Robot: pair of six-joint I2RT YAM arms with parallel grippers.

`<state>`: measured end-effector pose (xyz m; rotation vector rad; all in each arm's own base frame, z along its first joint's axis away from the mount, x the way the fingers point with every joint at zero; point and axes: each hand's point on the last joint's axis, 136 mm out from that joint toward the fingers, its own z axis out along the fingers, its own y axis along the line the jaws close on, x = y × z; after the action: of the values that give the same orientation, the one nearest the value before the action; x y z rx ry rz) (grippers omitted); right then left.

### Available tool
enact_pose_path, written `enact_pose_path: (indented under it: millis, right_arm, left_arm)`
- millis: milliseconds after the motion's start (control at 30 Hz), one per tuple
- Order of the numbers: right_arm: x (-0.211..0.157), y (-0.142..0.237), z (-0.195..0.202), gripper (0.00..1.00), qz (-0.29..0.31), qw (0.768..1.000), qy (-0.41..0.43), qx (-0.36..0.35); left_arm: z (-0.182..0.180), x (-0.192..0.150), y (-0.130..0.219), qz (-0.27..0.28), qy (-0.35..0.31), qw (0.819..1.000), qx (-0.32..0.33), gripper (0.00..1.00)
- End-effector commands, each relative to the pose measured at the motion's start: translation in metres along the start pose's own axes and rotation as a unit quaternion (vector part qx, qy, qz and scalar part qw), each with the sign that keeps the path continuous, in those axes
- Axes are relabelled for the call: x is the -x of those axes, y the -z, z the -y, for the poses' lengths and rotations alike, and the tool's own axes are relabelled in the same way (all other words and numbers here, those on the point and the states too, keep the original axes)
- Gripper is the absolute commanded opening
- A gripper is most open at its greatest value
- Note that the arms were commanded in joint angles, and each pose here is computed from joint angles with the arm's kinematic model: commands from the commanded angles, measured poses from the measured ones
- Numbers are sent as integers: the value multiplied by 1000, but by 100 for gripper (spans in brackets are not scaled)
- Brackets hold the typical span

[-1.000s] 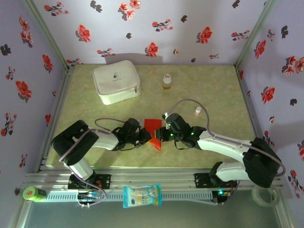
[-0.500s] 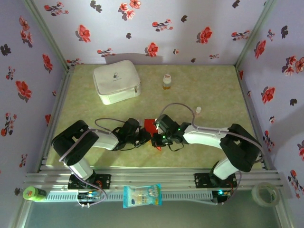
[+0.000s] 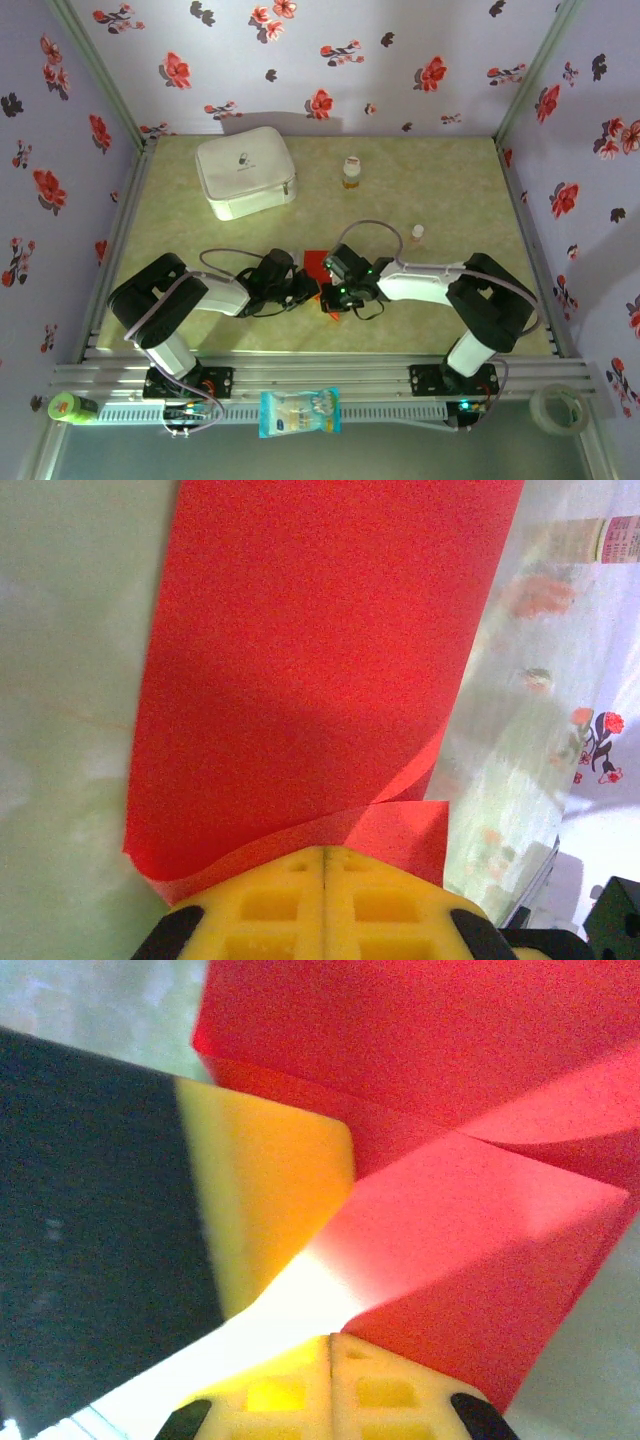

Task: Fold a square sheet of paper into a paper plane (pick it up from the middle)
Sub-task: Third fold the triangle at the center of the table.

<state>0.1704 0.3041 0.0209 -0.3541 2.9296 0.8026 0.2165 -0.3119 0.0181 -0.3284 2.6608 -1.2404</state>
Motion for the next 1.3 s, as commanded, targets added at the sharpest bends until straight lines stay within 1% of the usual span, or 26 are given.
enact_pose_path:
  millis: [0, 300, 533, 800, 1100, 1167, 1267]
  right_arm:
    - [-9, -4, 12, 5, -4, 1000, -20, -18]
    - [-16, -3, 17, 6, 1, 999, -37, -8]
    - [-19, 4, 11, 7, 12, 999, -50, 18]
    - [-31, 3, 19, 8, 7, 997, -74, 27]
    - [-39, 8, 12, 9, 4, 994, -89, 63]
    - [-39, 12, 10, 10, 10, 993, -91, 72]
    - [-30, 24, 4, 10, 33, 992, -89, 81]
  left_arm:
    - [-26, -7, -4, -9, -5, 999, 43, 0]
    - [-28, -7, -4, -8, -3, 999, 45, 0]
    - [-30, -6, -3, -6, 1, 999, 49, 0]
    - [-32, -6, -3, -5, 3, 999, 51, 0]
    - [-33, -5, -3, -4, 4, 999, 51, 0]
    - [-32, -5, -3, -4, 4, 999, 49, 0]
    - [-32, -5, -3, -4, 4, 999, 48, 0]
